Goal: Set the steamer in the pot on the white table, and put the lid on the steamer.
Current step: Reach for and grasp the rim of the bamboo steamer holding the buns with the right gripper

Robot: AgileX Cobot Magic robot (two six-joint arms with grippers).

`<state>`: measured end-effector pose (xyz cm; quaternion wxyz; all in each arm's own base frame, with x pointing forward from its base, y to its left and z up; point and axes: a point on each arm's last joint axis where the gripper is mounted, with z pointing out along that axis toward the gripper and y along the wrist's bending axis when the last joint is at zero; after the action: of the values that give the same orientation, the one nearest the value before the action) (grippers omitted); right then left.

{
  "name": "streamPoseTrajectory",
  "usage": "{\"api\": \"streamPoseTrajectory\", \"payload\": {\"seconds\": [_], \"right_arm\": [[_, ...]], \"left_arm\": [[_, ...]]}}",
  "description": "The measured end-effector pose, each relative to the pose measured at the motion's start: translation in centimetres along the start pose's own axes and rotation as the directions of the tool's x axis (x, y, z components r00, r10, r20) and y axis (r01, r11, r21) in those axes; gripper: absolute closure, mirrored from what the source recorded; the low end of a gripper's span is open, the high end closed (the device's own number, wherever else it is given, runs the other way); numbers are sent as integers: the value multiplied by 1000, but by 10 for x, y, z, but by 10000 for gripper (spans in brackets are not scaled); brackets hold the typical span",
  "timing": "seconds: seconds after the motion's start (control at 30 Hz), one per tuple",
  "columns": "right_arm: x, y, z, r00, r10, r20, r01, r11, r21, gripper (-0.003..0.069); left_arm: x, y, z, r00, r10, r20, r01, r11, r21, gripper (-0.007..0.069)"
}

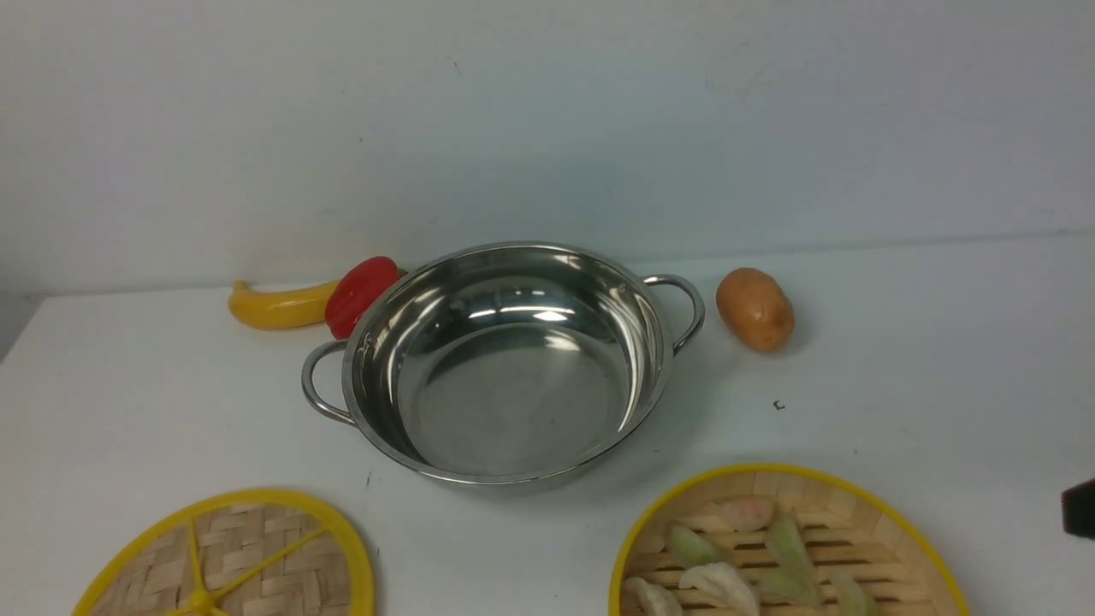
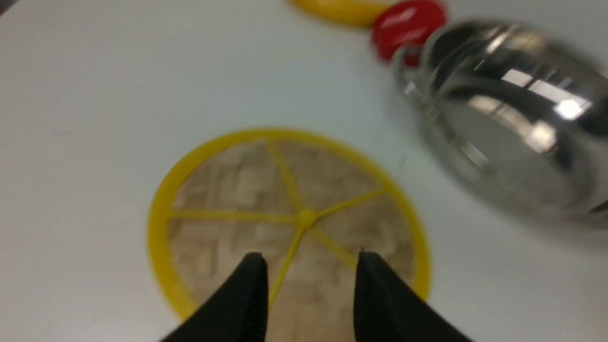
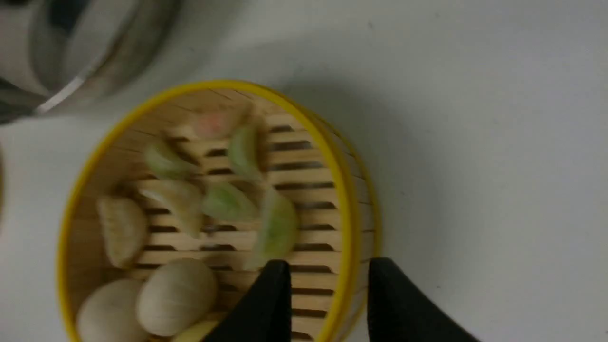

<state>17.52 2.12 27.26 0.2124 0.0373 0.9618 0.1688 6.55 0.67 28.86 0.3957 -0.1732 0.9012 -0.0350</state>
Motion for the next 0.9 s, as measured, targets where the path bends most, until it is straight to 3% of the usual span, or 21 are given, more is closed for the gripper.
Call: {"api": "streamPoseTrajectory", "payload": {"seconds": [0.1,0.27,0.37,0.53,0.77,0.9], "right_arm": [[-10,-8,29,996,-26,-90,27,1000,4,416],[-15,2,68,974,-144,-175,144,989,-15,416],[-12,11,85,956,-207,-206,214,977,8,416],[-8,22,105,936,-261,-234,283,957,65,416],[-6,15,131,933,-214,-290,267,951,157,421],[-6,14,143,926,-209,-316,269,950,161,514]], "left_arm": [[-20,-9,17,974,127,-187,-139,989,-50,374],[-46,-28,62,864,299,-405,-321,947,13,374],[-51,-32,85,811,333,-481,-364,931,29,374],[-53,-33,107,780,365,-508,-409,912,27,374],[-57,-34,110,796,376,-475,-414,910,26,374],[-58,-35,111,804,379,-459,-414,910,27,374]]}}
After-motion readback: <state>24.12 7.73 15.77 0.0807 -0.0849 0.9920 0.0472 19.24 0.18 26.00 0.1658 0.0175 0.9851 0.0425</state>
